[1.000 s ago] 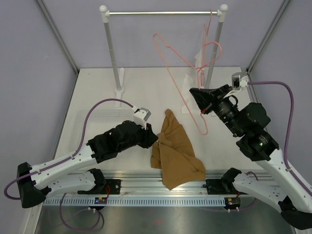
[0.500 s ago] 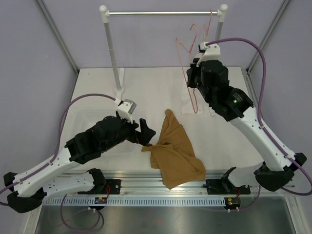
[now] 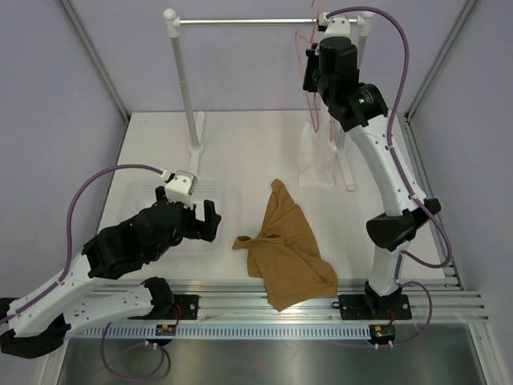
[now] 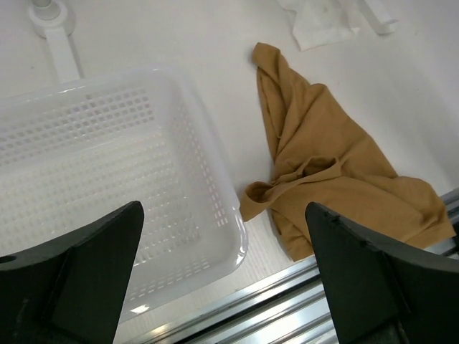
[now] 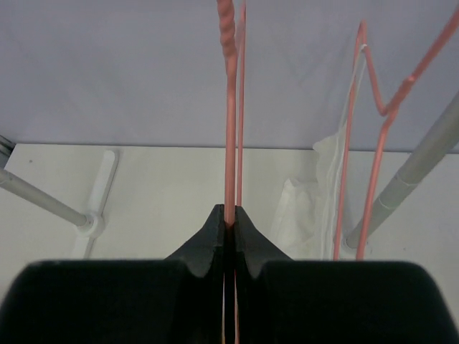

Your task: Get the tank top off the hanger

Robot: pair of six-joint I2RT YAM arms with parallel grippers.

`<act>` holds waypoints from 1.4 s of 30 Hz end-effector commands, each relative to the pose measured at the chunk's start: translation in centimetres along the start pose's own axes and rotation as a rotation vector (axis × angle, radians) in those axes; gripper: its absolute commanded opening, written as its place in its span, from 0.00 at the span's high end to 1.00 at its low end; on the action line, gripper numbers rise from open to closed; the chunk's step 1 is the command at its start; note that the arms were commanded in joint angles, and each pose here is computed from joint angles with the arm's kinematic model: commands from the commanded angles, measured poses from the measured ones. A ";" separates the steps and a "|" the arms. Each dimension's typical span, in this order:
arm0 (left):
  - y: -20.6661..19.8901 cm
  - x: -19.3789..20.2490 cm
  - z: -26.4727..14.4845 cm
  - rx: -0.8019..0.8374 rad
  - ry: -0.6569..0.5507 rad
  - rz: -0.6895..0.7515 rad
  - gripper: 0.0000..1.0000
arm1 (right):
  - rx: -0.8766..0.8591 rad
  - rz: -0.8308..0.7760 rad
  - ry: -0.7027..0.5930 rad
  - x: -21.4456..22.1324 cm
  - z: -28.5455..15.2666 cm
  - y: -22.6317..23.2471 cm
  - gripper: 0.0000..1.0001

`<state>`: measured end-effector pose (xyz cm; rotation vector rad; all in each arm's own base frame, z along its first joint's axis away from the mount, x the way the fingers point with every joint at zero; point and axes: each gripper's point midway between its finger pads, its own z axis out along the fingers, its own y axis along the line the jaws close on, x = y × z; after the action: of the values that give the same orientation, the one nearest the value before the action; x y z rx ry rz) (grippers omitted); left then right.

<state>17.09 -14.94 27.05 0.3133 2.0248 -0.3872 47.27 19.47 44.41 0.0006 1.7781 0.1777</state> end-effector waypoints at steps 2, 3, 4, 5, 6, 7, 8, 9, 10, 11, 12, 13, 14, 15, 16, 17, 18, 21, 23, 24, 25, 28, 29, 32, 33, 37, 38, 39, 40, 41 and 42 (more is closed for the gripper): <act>1.7 0.2 0.5 -0.099 -0.007 0.038 0.01 | -0.009 -0.058 0.010 0.3 2.7 0.7 1.00; 1.8 0.4 0.6 -0.103 -0.002 0.041 0.01 | 0.001 -0.062 0.012 0.5 3.0 0.7 1.00; 1.8 0.5 0.6 -0.105 -0.001 0.039 0.01 | 0.003 -0.063 0.013 0.6 3.2 0.7 1.00; 1.8 0.6 0.6 -0.103 0.002 0.039 0.01 | 0.002 -0.065 0.018 0.9 3.5 0.8 1.00; 1.8 0.6 0.6 -0.101 0.001 0.036 0.01 | -0.007 -0.066 0.031 1.2 3.5 0.9 1.00; 1.8 0.7 0.6 -0.102 0.002 0.040 0.01 | -0.013 -0.049 0.038 1.3 3.3 1.0 1.00; 1.9 0.6 0.5 -0.102 -0.002 0.038 0.01 | -0.016 -0.044 0.045 1.4 2.9 0.9 1.00; 1.8 0.5 0.4 -0.100 -0.006 0.035 0.01 | -0.029 -0.030 0.027 1.0 2.6 1.2 1.00; 1.8 0.3 0.5 -0.097 -0.011 0.033 0.01 | -0.034 -0.018 0.017 0.7 2.4 1.2 1.00; 1.6 0.3 0.4 -0.087 -0.012 0.030 0.01 | -0.043 -0.018 0.023 1.0 1.9 1.2 0.94; 1.5 0.3 0.4 -0.082 -0.011 0.032 0.01 | -0.052 -0.010 0.010 0.6 1.6 1.3 0.85; 1.4 0.2 0.4 -0.075 -0.016 0.027 0.01 | -0.062 -0.008 0.009 0.5 1.3 1.4 0.73; 1.2 0.1 0.4 -0.068 -0.017 0.022 0.01 | -0.070 -0.006 0.006 0.2 0.9 1.4 0.56; 1.1 0.0 0.5 -0.066 -0.018 0.018 0.01 | -0.083 -0.001 0.006 -0.2 0.2 1.5 0.47; 0.9 0.1 0.6 -0.064 -0.015 0.007 0.01 | -0.091 0.008 -0.004 -0.9 -0.4 1.5 0.40; 0.8 -0.2 0.6 -0.064 -0.018 -0.005 0.01 | -0.099 0.010 -0.005 -1.2 -0.9 1.5 0.35; 0.5 -0.1 0.7 -0.056 -0.010 -0.013 0.01 | -0.115 0.013 -0.007 -1.8 -2.0 1.5 0.29; -1.2 0.2 1.9 -0.010 0.009 -0.043 0.01 | -0.166 0.026 -0.024 -3.4 -5.3 1.5 0.10; -2.6 0.9 3.1 0.023 0.042 -0.055 0.01 | -0.194 0.023 -0.002 -2.8 -6.7 1.4 0.01; -3.6 1.6 3.6 0.056 0.068 -0.056 0.01 | -0.236 0.033 -0.036 -4.1 -9.4 1.3 0.00; -4.9 1.6 4.1 0.090 0.065 -0.059 0.01 | -0.258 0.036 -0.037 -4.1 -10.5 1.3 0.00; -8.2 2.9 5.9 0.143 0.100 -0.024 0.01 | -0.337 0.056 -0.059 -3.4 -15.2 0.7 0.01; -9.2 4.0 7.0 0.145 0.136 0.011 0.01 | -0.355 0.064 -0.051 -1.9 -17.3 0.0 0.01; -12.5 5.3 8.2 0.229 0.177 0.062 0.01 | -0.453 0.097 -0.085 0.1 -21.8 -0.4 0.00; -13.7 6.4 9.4 0.246 0.206 0.083 0.01 | -0.488 0.104 -0.086 0.7 -23.0 -0.3 0.00; -16.3 9.8 12.4 0.275 0.303 0.156 0.01 | -0.584 0.128 -0.077 3.7 -26.9 -0.5 0.00; -16.8 10.1 12.9 0.277 0.312 0.167 0.01 | -0.593 0.127 -0.062 4.7 -27.1 -0.6 0.00; -17.1 10.7 13.7 0.274 0.326 0.180 0.01 | -0.615 0.127 -0.069 5.0 -28.3 -0.8 0.01; -17.2 12.4 14.8 0.253 0.369 0.210 0.01 | -0.620 0.125 -0.055 5.7 -28.5 -0.8 0.01; -17.4 12.8 15.6 0.240 0.382 0.219 0.01 | -0.625 0.122 -0.056 6.0 -29.1 -1.1 0.01; -17.4 13.5 16.1 0.228 0.400 0.230 0.01 | -0.630 0.117 -0.041 6.6 -29.5 -1.2 0.01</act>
<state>16.41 -33.02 9.51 0.7963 2.3568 -0.3533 18.38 14.36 44.90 -0.2848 1.5977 0.7368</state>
